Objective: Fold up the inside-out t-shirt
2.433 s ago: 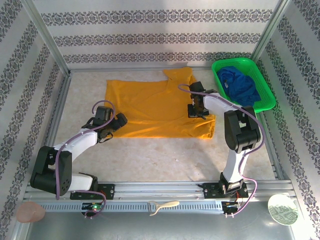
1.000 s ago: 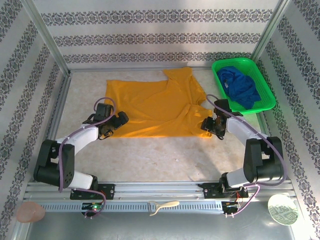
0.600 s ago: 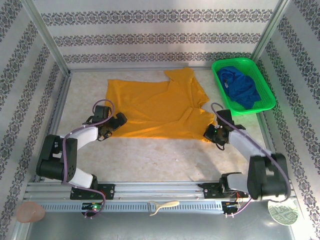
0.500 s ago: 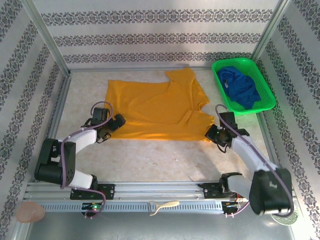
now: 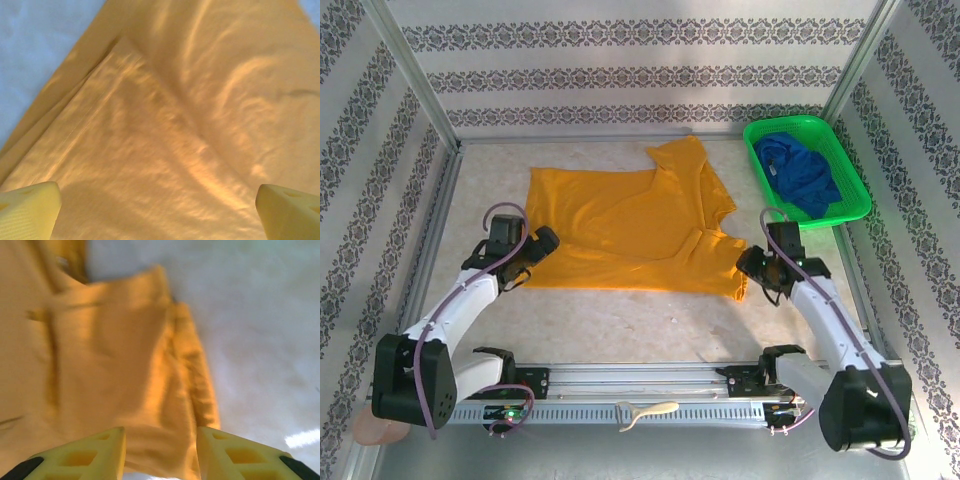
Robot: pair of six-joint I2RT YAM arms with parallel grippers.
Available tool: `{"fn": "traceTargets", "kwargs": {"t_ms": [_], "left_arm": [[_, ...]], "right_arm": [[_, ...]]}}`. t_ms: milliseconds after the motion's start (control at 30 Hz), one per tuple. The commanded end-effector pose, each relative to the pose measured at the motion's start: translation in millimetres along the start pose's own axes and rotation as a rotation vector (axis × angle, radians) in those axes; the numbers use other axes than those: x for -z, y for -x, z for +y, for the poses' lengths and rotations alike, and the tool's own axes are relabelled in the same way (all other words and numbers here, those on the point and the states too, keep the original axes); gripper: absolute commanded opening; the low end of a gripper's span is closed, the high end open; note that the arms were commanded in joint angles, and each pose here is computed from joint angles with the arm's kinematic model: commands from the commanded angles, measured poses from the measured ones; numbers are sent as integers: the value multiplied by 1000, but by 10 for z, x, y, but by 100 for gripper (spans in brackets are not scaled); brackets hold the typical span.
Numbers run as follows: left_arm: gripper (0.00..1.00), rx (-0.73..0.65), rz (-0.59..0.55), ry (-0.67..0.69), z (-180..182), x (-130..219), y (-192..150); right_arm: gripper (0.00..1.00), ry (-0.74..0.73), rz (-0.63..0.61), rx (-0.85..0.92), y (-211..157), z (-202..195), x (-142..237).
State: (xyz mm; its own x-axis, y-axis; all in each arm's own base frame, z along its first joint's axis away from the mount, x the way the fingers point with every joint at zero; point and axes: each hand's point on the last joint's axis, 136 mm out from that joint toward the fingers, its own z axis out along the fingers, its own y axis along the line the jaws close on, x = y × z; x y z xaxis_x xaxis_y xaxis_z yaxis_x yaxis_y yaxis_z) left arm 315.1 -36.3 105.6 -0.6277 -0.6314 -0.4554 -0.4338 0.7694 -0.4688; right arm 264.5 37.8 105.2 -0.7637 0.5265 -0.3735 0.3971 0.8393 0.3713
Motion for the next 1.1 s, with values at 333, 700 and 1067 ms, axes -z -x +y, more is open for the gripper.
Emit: {"fn": "traceTargets", "kwargs": {"t_ms": [333, 700, 1067], "left_arm": [[100, -54, 82, 35, -95, -502, 124], [100, -38, 41, 95, 16, -399, 256], [100, -67, 94, 242, 297, -490, 502]], "right_arm": [[44, -35, 179, 371, 226, 1029, -822], [41, -94, 229, 378, 224, 1129, -1291], [0, -16, 187, 373, 340, 1391, -1155]]}}
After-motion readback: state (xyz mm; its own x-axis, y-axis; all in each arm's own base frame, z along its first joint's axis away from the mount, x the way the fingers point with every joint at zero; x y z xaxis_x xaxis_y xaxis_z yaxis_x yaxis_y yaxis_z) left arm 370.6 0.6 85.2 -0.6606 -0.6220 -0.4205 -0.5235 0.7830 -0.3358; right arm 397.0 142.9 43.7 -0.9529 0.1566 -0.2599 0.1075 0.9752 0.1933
